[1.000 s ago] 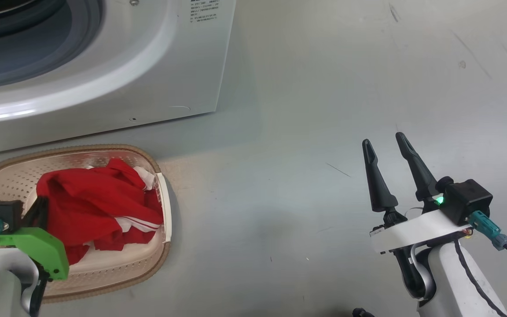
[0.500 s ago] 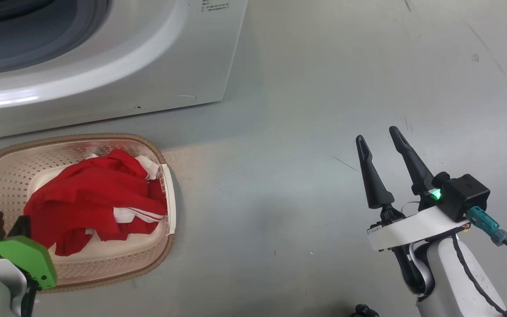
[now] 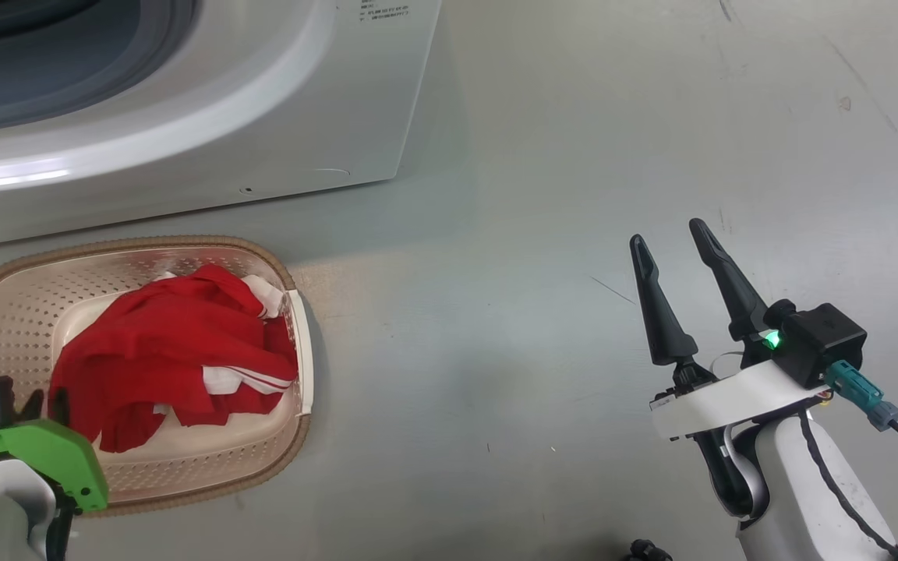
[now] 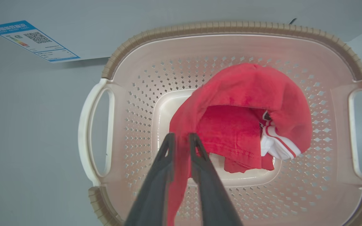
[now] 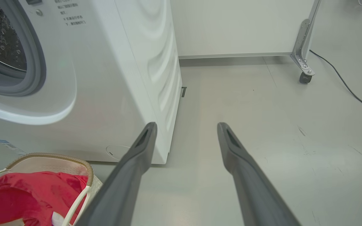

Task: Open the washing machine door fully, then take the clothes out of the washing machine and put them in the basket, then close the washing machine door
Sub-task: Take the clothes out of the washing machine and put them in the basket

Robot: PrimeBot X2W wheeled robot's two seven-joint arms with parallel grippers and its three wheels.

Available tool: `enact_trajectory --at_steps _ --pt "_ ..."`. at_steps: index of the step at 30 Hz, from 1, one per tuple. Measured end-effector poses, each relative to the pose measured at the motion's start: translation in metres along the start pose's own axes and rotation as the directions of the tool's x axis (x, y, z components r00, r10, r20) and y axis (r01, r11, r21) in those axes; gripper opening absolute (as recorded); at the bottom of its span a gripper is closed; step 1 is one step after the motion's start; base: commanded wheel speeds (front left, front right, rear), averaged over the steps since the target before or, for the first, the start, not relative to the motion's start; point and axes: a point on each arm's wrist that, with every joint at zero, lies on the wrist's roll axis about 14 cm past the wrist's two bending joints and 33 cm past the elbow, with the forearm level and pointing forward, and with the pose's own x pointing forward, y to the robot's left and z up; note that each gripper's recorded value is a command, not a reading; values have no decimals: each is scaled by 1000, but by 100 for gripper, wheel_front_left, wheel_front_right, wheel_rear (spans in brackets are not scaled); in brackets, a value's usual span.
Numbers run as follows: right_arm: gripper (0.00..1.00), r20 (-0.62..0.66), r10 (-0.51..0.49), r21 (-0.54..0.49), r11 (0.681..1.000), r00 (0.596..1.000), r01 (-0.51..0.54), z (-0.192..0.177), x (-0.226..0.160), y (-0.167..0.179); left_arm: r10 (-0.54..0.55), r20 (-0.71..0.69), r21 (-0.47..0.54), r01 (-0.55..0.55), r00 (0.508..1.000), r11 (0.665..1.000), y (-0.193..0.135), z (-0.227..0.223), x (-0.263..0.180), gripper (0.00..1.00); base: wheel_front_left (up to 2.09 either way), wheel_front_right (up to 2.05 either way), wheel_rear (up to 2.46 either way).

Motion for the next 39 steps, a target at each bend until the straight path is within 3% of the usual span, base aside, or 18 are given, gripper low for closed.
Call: enact_trajectory --at_steps 11,22,32,39 --pt "100 25 13 1 1000 1000 -13 10 -4 5 -8 48 -3 8 999 1000 -6 8 -11 100 0 0 0" --pt "100 85 23 2 1000 996 -24 31 -8 9 -74 220 -6 77 973 997 -35 55 -29 100 0 0 0" --pt "100 137 53 11 998 989 -55 49 -15 21 -164 422 73 147 892 986 -66 123 -66 100 0 0 0" --pt "100 169 77 17 997 983 -81 59 -22 30 -173 602 79 157 780 984 -71 180 -111 100 0 0 0"
